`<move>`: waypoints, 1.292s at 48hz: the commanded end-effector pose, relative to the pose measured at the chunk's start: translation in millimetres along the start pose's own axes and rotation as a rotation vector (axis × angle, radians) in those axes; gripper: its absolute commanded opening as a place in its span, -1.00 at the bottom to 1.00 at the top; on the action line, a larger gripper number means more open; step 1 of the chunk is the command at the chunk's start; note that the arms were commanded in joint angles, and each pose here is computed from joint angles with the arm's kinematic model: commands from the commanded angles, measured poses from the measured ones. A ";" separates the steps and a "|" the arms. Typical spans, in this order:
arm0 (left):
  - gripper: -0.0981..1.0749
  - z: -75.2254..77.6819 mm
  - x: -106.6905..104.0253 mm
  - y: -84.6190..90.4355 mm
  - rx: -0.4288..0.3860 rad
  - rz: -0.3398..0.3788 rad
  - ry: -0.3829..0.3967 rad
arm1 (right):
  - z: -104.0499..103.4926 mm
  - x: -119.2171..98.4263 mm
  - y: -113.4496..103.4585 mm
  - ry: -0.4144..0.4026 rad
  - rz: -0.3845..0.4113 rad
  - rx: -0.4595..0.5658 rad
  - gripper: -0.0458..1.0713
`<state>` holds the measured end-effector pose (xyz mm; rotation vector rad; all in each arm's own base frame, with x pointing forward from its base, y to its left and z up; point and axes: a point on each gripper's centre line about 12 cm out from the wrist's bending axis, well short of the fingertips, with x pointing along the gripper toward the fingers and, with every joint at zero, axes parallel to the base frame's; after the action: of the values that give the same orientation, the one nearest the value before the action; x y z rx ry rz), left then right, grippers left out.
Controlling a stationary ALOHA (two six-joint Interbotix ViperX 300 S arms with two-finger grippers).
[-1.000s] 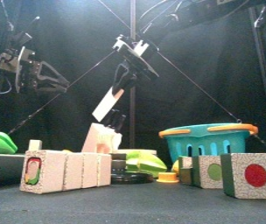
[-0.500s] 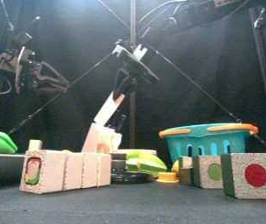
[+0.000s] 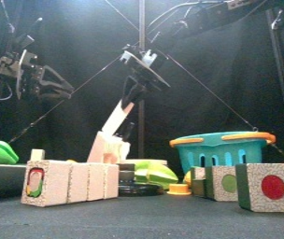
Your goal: Put cleaver back in holder
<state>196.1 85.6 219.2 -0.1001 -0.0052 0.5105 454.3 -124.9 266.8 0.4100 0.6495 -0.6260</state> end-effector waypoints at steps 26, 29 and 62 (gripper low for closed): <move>0.48 2.5 1.2 0.1 0.003 0.002 -0.010 | 16.6 -3.0 -1.8 -0.037 0.006 0.020 -0.36; 0.48 2.7 1.6 0.0 0.003 0.002 -0.010 | 16.6 -0.7 -1.0 -0.035 0.005 0.019 -0.36; 0.48 1.3 1.1 0.1 0.004 0.001 -0.004 | 15.7 20.5 3.3 0.009 -0.056 -0.003 -0.35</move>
<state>195.0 85.4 216.7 -0.1013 0.0035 0.5107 474.2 -137.6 242.9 0.3935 0.7259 -0.6846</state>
